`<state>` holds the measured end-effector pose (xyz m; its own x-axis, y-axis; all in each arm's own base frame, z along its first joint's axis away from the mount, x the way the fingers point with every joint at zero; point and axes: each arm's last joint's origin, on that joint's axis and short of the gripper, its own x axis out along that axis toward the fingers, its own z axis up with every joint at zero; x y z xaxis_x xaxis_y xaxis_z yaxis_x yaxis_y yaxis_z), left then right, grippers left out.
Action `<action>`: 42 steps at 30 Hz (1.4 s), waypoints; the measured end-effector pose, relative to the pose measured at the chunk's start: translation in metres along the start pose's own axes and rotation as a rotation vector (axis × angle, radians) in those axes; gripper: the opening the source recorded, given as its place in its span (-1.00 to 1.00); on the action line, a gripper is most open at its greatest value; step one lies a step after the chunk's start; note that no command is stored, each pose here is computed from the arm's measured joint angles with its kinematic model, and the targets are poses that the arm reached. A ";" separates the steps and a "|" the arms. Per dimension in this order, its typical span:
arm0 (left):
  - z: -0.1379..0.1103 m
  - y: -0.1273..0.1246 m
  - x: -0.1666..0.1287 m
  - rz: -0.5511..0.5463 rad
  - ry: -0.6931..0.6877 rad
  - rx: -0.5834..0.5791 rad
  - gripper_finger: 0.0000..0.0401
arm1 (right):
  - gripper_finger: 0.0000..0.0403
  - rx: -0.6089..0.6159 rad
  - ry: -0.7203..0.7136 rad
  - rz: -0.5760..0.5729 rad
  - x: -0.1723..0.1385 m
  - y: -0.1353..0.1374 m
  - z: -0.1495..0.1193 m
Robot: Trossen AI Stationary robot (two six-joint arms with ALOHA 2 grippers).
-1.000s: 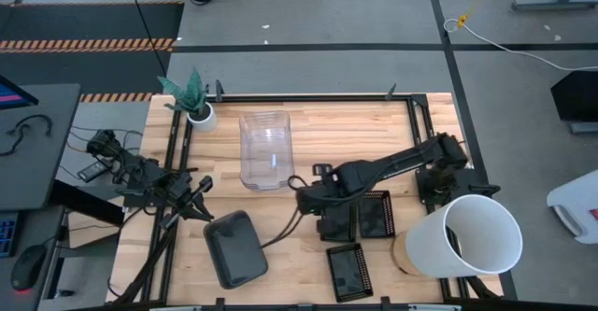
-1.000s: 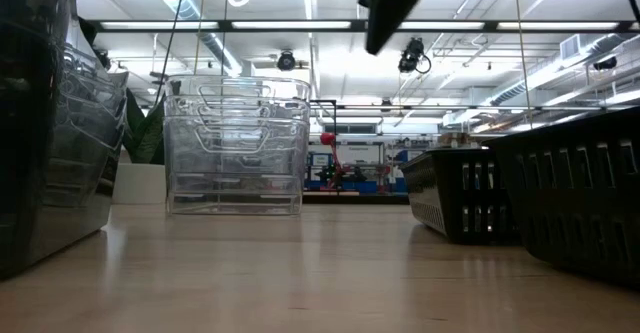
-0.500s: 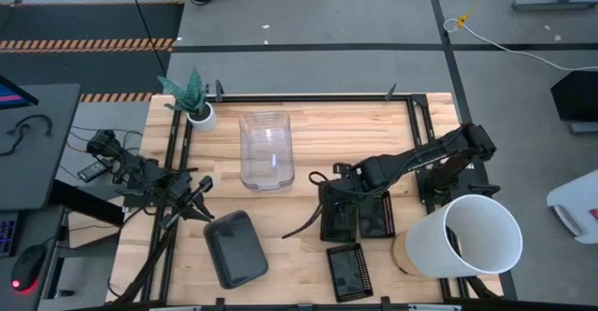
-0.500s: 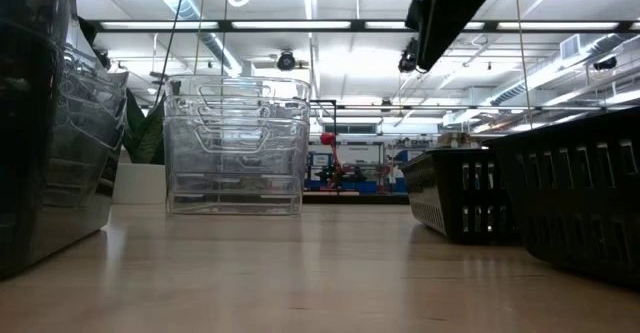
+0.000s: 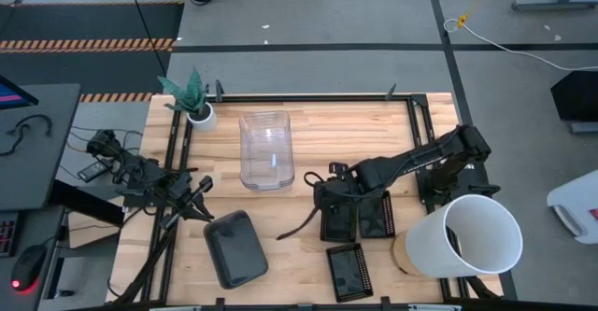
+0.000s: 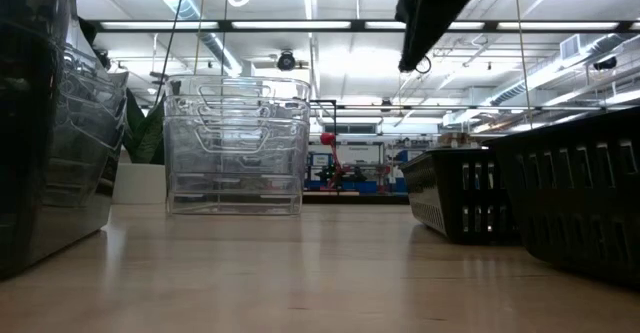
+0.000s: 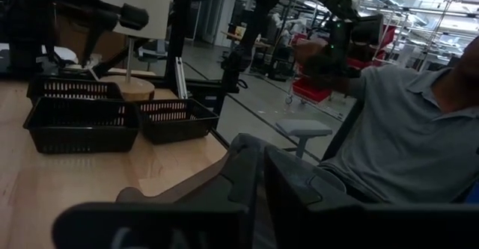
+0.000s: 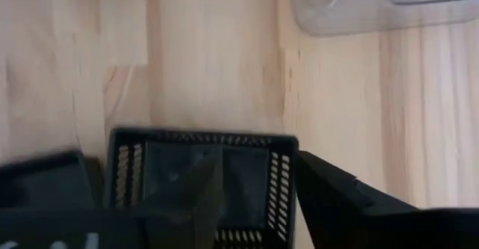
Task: Stack baskets by color
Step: Stack the left black bin on the top right black bin
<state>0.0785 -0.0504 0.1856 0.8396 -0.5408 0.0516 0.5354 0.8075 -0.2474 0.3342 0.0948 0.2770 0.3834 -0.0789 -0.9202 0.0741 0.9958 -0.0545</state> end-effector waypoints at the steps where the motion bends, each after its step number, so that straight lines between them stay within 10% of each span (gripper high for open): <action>1: 0.000 0.000 0.000 0.000 0.000 0.000 -0.84 | -0.15 -0.020 0.013 -0.004 0.000 0.001 -0.001; 14: 0.000 0.000 0.000 -0.001 0.000 0.000 -0.85 | 0.15 -0.010 0.131 -0.095 0.029 -0.021 -0.018; 42: 0.000 0.000 0.000 -0.001 0.000 0.000 -0.84 | -0.20 0.100 0.145 0.032 0.098 -0.059 -0.056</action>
<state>0.0785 -0.0504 0.1857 0.8393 -0.5412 0.0520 0.5358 0.8072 -0.2478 0.3163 0.0308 0.1683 0.2505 -0.0323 -0.9676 0.1576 0.9875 0.0078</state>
